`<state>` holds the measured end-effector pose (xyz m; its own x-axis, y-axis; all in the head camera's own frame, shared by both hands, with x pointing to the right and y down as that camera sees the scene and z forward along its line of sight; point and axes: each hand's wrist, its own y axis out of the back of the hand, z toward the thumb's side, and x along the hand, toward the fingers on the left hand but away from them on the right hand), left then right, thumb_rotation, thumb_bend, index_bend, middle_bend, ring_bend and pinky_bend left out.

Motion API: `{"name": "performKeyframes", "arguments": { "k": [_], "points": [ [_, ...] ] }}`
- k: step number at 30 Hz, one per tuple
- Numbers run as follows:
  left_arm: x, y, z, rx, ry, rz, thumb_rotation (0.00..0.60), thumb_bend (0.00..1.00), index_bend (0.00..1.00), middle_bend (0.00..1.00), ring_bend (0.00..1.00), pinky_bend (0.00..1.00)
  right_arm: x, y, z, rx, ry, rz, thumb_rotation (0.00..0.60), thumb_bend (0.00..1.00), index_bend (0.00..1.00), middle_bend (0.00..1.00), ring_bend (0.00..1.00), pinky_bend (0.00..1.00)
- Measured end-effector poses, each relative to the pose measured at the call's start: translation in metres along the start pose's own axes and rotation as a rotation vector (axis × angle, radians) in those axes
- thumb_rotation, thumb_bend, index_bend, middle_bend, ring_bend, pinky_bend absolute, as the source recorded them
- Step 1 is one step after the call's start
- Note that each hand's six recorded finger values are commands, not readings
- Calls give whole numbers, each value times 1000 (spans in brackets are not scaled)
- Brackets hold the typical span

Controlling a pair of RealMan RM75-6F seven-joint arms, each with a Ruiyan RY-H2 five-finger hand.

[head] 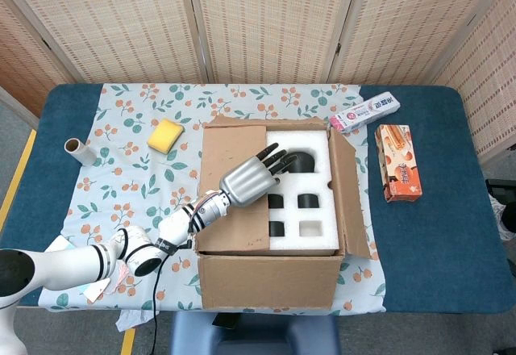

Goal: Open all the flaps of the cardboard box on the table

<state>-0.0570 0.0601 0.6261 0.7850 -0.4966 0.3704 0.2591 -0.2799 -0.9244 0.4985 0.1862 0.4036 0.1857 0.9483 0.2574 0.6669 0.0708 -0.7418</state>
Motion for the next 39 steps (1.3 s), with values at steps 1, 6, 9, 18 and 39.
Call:
{"name": "performKeyframes", "arguments": {
  "k": [1,6,9,18,39],
  "points": [
    [-1,2,0,7,3,7,600,1000,615,0,0,0,0,-1,0,0,0,2,318,292,522,0,0,0],
    [-11,15,-1,33,24,43,600,1000,608,0,0,0,0,-4,1,4,0,14,319,291,523,0,0,0],
    [-17,23,-4,55,44,68,600,1000,589,0,0,0,-1,-7,1,7,1,24,318,291,523,0,0,0],
    [-42,47,-17,153,138,136,600,1000,576,0,0,0,-1,-19,4,9,10,62,320,292,523,0,0,0],
    [-100,59,-72,251,365,135,600,1000,471,0,0,0,-6,-42,6,22,5,138,319,291,495,0,0,0]
  ]
}}
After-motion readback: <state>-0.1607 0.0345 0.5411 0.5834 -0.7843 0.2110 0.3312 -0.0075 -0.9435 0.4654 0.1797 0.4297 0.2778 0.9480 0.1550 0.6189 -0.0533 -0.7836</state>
